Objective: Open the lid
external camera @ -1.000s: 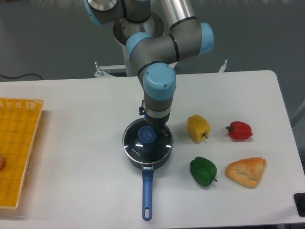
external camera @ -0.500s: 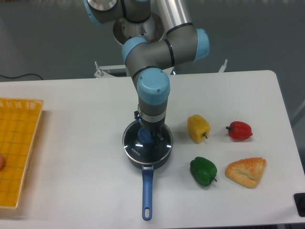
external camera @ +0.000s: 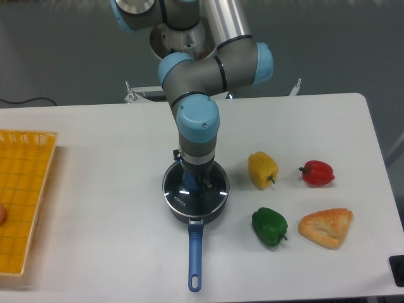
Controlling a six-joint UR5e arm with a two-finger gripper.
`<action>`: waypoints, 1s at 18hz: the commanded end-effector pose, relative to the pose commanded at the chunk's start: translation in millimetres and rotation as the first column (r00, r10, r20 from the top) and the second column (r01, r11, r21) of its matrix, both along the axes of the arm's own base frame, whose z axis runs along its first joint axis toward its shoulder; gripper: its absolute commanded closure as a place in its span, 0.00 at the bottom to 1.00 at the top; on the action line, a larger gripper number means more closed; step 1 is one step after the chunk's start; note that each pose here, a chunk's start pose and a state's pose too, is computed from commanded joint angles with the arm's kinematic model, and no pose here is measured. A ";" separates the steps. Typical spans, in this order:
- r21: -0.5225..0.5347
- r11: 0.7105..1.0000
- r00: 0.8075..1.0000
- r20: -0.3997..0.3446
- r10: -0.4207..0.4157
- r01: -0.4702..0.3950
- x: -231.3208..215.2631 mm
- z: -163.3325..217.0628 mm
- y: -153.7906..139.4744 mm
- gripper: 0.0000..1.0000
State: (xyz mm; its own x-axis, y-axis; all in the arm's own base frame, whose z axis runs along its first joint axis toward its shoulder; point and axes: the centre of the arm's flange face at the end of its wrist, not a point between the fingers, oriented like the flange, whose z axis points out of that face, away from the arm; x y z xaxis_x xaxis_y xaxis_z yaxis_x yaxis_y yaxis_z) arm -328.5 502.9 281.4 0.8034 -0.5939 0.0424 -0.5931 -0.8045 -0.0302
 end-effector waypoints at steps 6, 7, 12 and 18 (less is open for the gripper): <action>0.000 1.000 1.000 0.000 -0.009 0.009 4.6 0.0 3.0 0.18; 0.000 1.000 1.000 0.000 -0.009 0.009 4.6 0.0 3.0 0.19; 0.001 1.000 1.000 -0.001 0.002 -0.002 4.3 0.7 3.3 0.28; 0.004 1.000 1.000 -0.009 0.003 -0.003 3.0 4.3 4.2 0.33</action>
